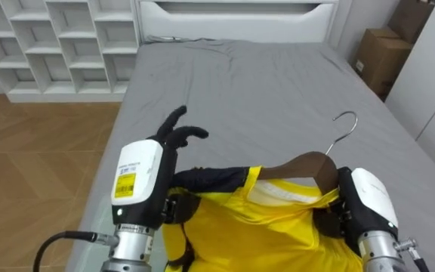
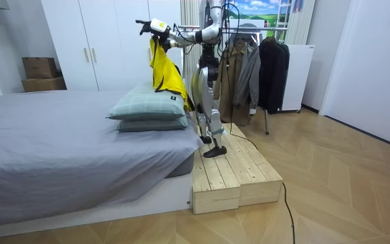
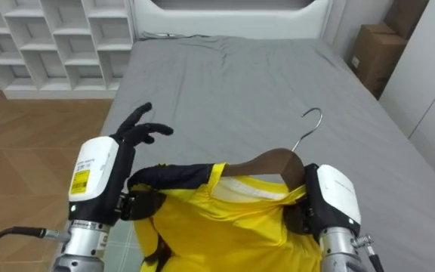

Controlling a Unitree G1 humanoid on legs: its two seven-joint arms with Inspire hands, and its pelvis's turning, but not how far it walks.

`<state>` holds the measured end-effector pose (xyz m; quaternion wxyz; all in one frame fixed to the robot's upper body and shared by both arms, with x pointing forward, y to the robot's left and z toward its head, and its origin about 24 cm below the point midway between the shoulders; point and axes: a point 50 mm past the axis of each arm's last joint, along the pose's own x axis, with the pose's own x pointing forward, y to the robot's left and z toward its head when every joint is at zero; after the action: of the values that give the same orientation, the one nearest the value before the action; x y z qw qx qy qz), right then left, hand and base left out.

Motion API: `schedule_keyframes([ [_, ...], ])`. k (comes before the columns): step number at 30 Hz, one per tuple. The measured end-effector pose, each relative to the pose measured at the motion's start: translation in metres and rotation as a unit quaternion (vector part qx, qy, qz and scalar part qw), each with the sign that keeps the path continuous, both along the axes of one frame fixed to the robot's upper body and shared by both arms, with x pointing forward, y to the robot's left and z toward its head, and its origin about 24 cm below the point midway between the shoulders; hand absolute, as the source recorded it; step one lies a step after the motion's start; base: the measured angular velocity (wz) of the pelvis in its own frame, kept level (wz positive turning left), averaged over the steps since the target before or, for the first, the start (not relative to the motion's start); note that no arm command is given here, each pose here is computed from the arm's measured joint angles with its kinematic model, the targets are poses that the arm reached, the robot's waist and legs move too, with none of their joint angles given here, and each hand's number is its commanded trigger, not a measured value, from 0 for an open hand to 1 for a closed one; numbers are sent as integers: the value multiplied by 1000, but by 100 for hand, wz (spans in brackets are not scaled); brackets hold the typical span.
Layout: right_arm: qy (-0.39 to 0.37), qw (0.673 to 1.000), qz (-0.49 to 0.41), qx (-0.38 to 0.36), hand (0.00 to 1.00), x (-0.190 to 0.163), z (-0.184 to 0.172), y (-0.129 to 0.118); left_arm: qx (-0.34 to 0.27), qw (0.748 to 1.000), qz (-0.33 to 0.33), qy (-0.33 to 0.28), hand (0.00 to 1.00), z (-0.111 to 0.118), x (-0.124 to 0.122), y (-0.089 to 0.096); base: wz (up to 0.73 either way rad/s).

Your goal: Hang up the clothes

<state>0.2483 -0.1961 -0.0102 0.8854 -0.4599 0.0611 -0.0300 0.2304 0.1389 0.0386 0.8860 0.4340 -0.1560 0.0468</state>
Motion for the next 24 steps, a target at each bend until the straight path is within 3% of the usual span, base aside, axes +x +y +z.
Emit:
schedule_keyframes([
  [12,-24,999,7,-38,100,-5,11,-2,11,996,18,83,0,-27,-1,13,-3],
  [17,-28,998,8,-50,100,-9,13,-3,21,989,22,142,0,-48,-10,20,-2],
  [24,-25,998,9,-57,100,-11,12,-7,24,984,21,172,0,-58,-19,22,0],
])
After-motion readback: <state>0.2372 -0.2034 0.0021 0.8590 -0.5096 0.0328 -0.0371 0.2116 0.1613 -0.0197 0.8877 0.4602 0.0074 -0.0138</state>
